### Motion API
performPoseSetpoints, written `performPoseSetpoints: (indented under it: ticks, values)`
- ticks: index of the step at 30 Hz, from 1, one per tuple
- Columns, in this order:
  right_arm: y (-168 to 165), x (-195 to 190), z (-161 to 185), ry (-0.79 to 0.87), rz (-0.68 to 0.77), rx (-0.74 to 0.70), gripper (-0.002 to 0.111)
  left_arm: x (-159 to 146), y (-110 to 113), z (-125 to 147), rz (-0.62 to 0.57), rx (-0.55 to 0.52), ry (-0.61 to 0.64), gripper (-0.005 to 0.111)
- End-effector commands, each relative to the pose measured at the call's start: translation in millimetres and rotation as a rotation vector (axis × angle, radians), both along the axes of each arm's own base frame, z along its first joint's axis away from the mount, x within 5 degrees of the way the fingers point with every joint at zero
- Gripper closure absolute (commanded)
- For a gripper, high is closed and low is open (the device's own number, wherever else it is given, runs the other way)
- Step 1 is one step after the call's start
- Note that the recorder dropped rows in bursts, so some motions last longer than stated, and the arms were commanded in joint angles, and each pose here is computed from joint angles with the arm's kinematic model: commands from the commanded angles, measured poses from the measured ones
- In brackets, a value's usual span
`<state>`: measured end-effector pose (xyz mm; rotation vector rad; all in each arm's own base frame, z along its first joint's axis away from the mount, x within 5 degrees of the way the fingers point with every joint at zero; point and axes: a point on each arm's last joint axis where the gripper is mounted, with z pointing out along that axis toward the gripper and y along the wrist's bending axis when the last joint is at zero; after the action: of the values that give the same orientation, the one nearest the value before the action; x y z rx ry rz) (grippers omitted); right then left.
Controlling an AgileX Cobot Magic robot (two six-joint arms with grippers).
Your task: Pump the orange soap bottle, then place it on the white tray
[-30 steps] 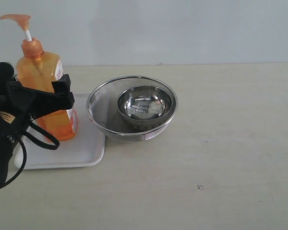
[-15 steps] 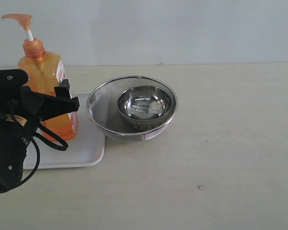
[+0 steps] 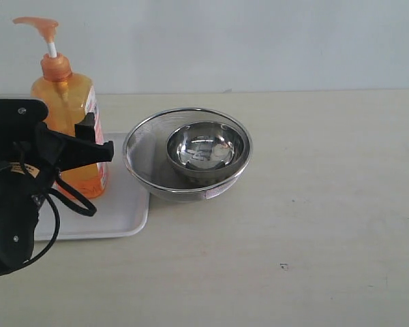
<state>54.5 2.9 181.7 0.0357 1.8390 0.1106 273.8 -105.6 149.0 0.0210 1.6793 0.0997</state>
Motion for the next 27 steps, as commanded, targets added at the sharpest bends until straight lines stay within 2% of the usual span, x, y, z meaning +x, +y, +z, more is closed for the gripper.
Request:
performPoseSetpoints:
  ticks: [1,7,11,15,18,21,27]
  values:
    - [-0.1,-0.2,1.0,-0.013,-0.001,-0.001,0.104,1.0,4.0,3.8,0.045,0.022,-0.036,0.102]
    - [-0.1,-0.2,1.0,-0.013,-0.001,-0.001,0.104,1.1,2.5,4.1,0.032,-0.029,-0.043,0.102]
    - [-0.1,-0.2,1.0,-0.013,-0.001,-0.001,0.104,1.6,-1.2,5.0,-0.012,-0.031,-0.052,0.102]
    - [-0.1,-0.2,1.0,-0.013,-0.001,-0.001,0.104,3.4,1.6,5.4,-0.003,-0.042,-0.056,0.102]
    - [-0.1,-0.2,1.0,-0.013,-0.001,-0.001,0.104,5.8,7.0,5.7,0.012,-0.083,-0.061,0.102]
    - [-0.1,-0.2,1.0,-0.013,-0.001,-0.001,0.104,8.0,6.8,6.8,-0.030,-0.125,-0.072,0.102]
    - [-0.1,-0.2,1.0,-0.013,-0.001,-0.001,0.104,10.2,2.7,8.7,-0.118,-0.065,-0.086,0.102]
